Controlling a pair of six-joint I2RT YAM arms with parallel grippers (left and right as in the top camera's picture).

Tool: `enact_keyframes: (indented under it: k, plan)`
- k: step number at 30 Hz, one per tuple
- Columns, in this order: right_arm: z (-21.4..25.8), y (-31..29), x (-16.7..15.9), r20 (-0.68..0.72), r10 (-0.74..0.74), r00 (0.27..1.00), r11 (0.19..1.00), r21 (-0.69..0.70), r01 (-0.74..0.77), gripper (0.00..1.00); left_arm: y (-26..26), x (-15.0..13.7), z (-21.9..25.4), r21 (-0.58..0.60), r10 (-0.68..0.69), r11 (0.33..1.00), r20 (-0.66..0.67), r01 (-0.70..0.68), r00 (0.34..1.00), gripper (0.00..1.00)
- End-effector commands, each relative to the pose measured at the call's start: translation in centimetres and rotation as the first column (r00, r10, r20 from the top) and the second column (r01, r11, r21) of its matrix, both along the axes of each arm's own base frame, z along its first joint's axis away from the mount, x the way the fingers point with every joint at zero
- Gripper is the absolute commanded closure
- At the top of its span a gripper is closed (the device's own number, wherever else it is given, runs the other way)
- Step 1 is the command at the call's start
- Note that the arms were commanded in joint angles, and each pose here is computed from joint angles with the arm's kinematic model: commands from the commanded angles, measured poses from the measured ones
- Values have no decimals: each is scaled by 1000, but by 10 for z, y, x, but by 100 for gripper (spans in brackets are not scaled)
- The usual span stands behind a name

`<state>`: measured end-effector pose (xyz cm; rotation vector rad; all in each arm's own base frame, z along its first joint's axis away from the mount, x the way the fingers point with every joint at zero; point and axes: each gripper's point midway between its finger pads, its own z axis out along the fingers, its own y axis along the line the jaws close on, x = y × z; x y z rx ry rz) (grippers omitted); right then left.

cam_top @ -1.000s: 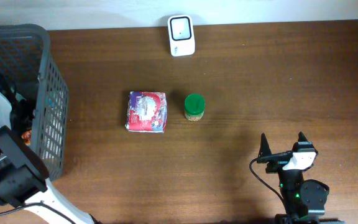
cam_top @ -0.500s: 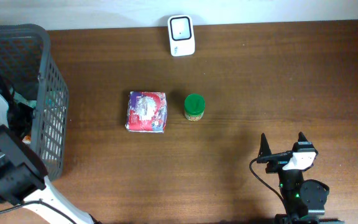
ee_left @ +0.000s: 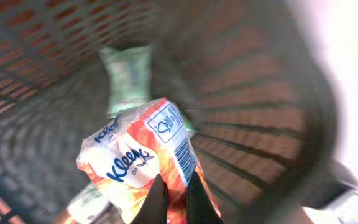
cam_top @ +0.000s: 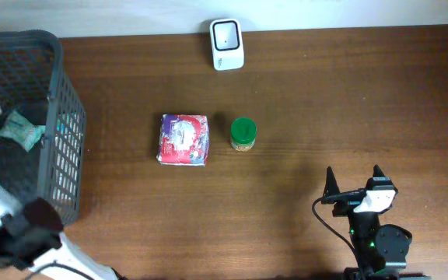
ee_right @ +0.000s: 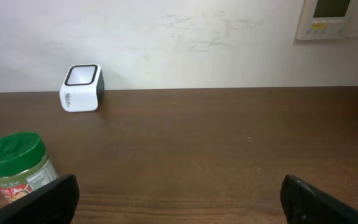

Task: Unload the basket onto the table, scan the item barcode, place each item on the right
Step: 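Carry the Kleenex pack out and set it between pack and jar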

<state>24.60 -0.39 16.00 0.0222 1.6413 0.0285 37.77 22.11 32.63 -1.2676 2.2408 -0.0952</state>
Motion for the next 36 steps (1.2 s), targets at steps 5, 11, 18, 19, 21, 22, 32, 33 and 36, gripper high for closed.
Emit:
enact_keyframes:
  k: [5,11,18,19,21,22,32,33,36]
  plan:
    - [-3,0,0,-4,-5,1000,1000,11,5,1,-184,15,93,180,-627,779,226,600,746,100]
    - [-3,0,0,-4,-5,1000,1000,11,5,1,-317,19,55,245,-858,501,13,830,514,100]
    - [-3,0,0,-4,-5,1000,1000,11,5,1,-356,23,-28,49,-886,417,-201,907,418,100]
    - [-3,0,0,-4,-5,1000,1000,11,5,1,-357,25,-35,36,-885,417,-212,908,415,100]
    - [-3,0,0,-4,-5,1000,1000,11,5,1,-360,29,-47,13,-885,412,-231,911,404,100]
    - [-3,0,0,-4,-5,1000,1000,11,5,1,-363,30,-54,2,-886,407,-242,914,395,100]
    - [-3,0,0,-4,-5,1000,1000,11,5,1,-380,23,-154,-198,-878,379,-384,904,284,100]
    - [-3,0,0,-4,-5,1000,1000,11,5,1,-384,24,-164,-217,-886,373,-371,902,277,100]
    - [-3,0,0,-4,-5,1000,1000,11,5,1,-414,34,-194,-269,-935,321,-246,908,257,100]
